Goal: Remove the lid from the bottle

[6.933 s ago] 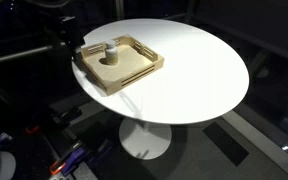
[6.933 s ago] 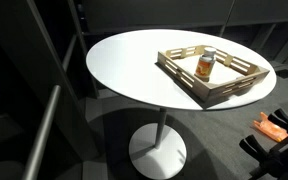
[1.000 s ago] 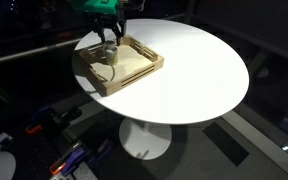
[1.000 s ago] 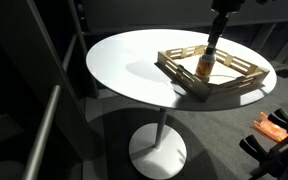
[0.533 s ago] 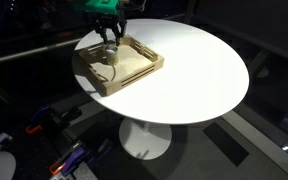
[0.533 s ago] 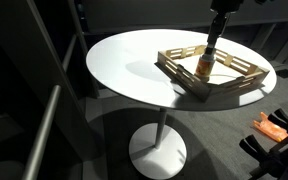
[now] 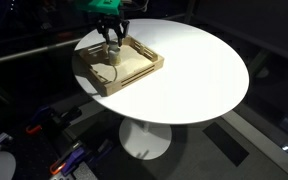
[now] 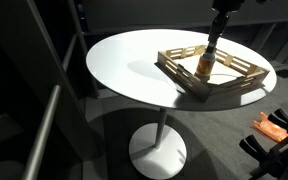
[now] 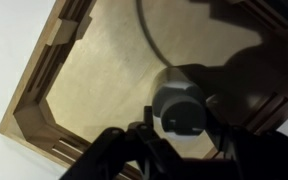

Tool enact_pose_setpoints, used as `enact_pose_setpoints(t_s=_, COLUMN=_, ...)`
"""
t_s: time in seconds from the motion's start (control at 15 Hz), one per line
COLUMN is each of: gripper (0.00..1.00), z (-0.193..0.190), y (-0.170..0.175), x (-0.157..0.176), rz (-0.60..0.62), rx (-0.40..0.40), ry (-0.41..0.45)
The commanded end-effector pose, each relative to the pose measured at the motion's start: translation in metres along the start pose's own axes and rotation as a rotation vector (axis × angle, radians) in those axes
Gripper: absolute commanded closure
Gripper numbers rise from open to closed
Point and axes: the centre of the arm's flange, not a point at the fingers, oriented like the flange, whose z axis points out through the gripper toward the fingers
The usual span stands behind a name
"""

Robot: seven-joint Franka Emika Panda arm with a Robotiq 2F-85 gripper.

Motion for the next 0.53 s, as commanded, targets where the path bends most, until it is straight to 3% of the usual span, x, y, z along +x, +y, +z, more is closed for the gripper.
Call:
enact_pose_setpoints(t_s=0.0, gripper=0.43, z=-0.003, y=0.010, x=0.005, rz=0.031, rx=-0.024, ry=0.005)
enact_pose_setpoints(t_s=0.47, gripper=0.43, z=-0.003, y=0.026, x=0.000, rz=0.067, rx=-0.028, ry=0.003)
